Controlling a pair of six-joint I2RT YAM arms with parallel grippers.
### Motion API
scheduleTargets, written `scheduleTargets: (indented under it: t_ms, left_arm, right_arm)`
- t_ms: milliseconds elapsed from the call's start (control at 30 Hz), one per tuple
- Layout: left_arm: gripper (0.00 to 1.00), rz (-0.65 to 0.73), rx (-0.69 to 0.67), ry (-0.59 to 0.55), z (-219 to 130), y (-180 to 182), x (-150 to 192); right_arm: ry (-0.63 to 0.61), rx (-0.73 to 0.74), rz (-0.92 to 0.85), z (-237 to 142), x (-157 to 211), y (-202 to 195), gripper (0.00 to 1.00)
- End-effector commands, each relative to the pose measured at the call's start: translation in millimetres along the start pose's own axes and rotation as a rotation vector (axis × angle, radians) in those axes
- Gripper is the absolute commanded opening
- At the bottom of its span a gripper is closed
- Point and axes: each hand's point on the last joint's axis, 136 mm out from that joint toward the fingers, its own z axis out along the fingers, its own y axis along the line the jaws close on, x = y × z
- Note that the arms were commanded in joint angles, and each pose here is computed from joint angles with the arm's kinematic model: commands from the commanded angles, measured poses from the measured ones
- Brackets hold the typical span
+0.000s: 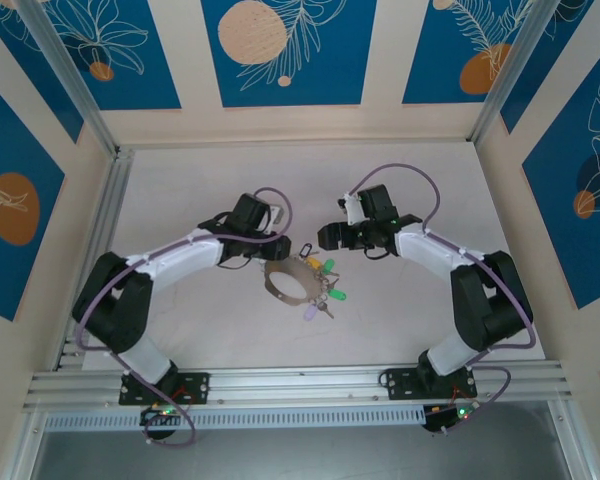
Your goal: Put the keys on the keyring
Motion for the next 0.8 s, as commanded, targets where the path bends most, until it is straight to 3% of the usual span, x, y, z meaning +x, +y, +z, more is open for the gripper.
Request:
scheduleTargets:
  t_ms: [0, 167, 767]
  left_arm:
    - [0.41, 0.014, -0.043, 0.021, 11.2, -2.4, -3.9]
    - [0.4, 0.08, -0.086, 0.071, 28.8, -15.4, -2.0]
    - [0.29, 0.131, -0.214, 0.178, 58.9, -9.1, 8.7]
  right_arm:
    - [-0.068, -0.013, 0.084, -9.7, -3.4, -13.1, 0.82]
    - [-0.126, -0.016, 0.142, -22.6, -2.0, -30.6, 0.87]
    - [-0.165, -0.037, 0.187, -34.6, 1.9, -47.8, 0.87]
